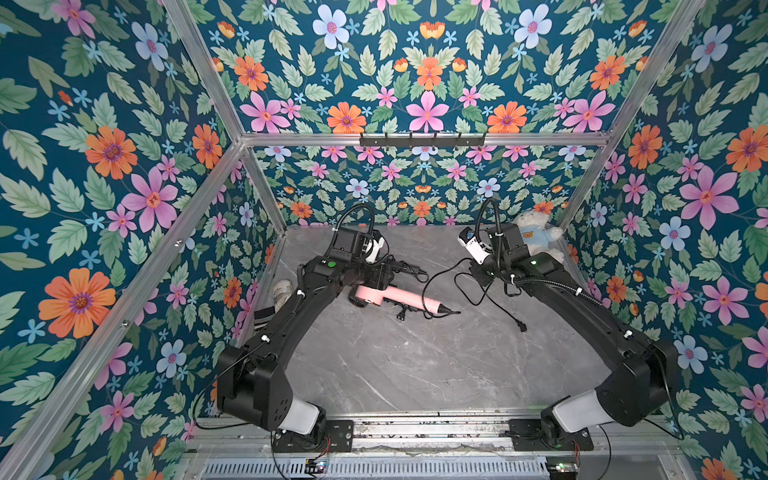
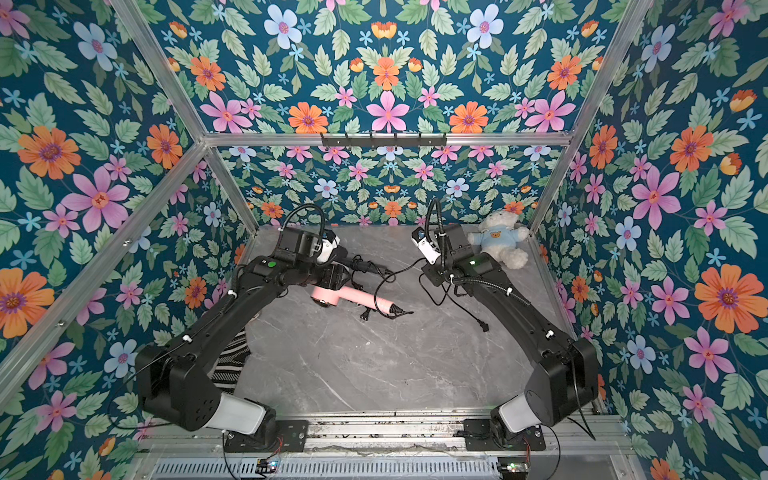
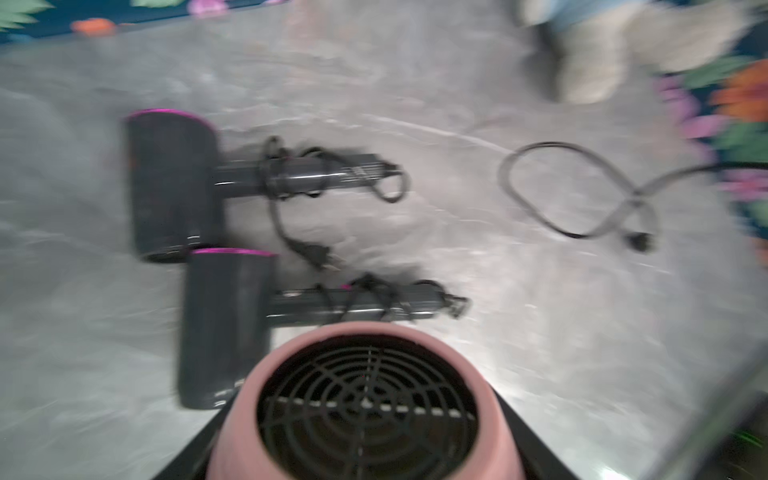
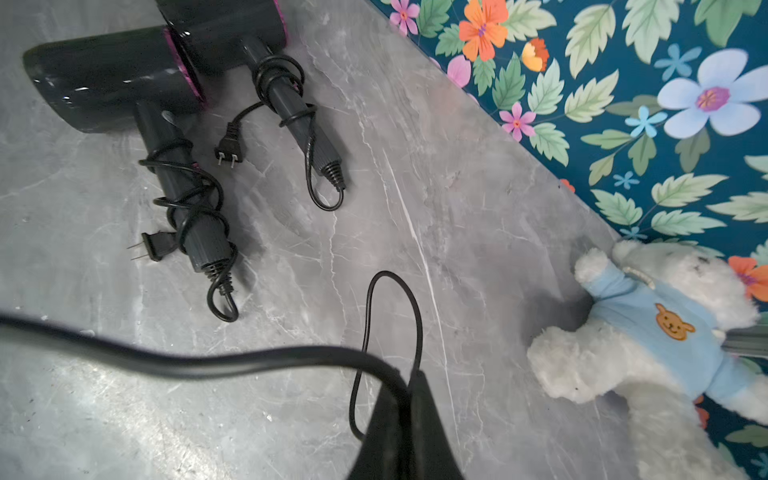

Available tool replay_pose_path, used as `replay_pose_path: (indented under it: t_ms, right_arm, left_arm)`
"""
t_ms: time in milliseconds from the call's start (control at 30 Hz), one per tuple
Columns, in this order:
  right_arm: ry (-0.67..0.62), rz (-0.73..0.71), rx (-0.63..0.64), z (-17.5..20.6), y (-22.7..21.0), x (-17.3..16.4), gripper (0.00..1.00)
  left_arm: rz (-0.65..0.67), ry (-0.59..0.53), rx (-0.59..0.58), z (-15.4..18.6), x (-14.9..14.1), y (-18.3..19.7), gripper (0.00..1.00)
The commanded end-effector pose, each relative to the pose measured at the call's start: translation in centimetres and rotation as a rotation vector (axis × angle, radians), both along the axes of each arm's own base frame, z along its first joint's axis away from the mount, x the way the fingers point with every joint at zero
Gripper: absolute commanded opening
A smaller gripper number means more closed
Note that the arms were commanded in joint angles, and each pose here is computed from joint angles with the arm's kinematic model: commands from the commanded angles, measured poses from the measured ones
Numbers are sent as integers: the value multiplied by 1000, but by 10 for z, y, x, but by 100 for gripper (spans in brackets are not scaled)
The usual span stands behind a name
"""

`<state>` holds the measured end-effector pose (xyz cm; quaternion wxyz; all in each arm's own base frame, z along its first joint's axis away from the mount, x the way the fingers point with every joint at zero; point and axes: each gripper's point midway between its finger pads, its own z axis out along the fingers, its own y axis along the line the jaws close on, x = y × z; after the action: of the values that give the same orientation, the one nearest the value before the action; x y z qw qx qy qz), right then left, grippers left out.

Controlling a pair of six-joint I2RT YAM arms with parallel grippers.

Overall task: Wrap the cord around the hair dryer
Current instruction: Wrap the power cord around the hair dryer.

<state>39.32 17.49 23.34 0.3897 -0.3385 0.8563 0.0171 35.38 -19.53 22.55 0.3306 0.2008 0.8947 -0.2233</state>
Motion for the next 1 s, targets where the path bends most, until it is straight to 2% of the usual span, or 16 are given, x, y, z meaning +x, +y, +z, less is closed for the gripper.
replay_pose_path:
  t_ms: [0, 100, 233, 400, 500, 667, 833, 967]
  right_arm:
    - [33, 11, 101, -6, 12, 0, 0]
    - [69, -15, 160, -17, 13, -1, 0]
    - [134, -55, 204, -42, 14, -7, 0]
    - [186, -55, 290, -59, 25, -21, 0]
    - [216, -25, 260, -72, 36, -35, 0]
    - [250, 22, 170, -87, 53, -57, 0]
    - [243, 63, 44, -86, 61, -81, 0]
    - [228, 120, -7, -72, 71, -100, 0]
  left_arm:
    - [-103, -92, -315, 51, -1, -22, 0]
    - [4, -144, -494, 74, 14, -1, 0]
    - [229, -190, -515, 74, 38, 27, 0]
    - [399, -180, -648, 63, 58, 39, 0]
    - [544, -162, -694, 47, 69, 54, 0]
    - [799, -154, -641, 15, 79, 88, 0]
    - [1026, -245, -438, 2, 76, 134, 0]
    - [1148, -330, -275, 3, 67, 163, 0]
